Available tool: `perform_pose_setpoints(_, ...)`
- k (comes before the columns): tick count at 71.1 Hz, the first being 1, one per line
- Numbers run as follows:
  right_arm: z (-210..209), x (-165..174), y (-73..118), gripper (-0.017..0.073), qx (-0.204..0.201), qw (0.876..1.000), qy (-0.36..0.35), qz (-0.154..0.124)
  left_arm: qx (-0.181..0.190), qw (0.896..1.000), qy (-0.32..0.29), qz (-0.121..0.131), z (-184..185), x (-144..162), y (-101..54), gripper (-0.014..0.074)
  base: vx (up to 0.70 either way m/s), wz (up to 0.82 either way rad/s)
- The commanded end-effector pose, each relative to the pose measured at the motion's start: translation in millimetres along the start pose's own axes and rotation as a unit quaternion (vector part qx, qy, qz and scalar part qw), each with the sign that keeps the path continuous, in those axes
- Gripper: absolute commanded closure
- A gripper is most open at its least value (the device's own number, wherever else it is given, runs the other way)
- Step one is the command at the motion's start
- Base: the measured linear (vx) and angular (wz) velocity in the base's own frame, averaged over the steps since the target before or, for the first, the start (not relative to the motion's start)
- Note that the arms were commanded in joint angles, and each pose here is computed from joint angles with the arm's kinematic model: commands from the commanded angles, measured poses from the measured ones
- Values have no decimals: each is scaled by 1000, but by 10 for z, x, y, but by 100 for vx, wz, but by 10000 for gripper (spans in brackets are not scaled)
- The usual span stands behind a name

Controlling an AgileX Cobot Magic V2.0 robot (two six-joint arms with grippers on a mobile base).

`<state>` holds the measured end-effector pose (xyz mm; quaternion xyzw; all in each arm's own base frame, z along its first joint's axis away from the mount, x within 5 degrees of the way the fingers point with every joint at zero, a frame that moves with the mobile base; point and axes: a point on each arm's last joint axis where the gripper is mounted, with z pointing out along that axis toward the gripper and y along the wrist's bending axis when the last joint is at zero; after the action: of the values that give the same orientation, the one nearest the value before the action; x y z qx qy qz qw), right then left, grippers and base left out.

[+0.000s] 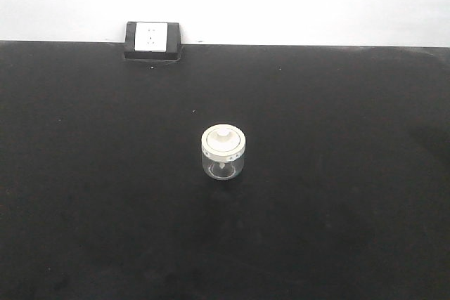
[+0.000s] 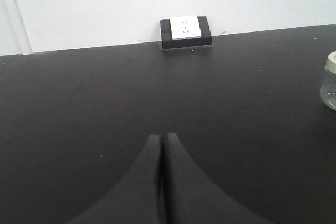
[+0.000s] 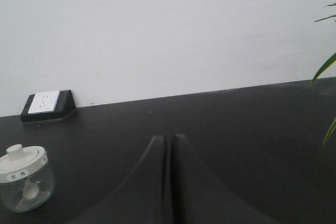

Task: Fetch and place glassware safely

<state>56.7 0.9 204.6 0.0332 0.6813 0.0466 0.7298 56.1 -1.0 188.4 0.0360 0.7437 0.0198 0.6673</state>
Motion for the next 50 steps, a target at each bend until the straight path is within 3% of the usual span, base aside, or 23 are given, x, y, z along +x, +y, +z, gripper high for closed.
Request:
perform_pose_setpoints(1,-9,-15,2,563,-5,999,-37,-1,0,1000,-27,-6,10,26,-5,601,0,0)
perform_pose_setpoints(27,-6,47,-5,563,-1,1000,-3,-7,0,1000,-27,-6,10,26,-5,601,0,0)
perform_pose_setpoints(50,-6,53,-5,563,0,1000,0,-32,0,1000,-27,-6,10,26,-5,601,0,0)
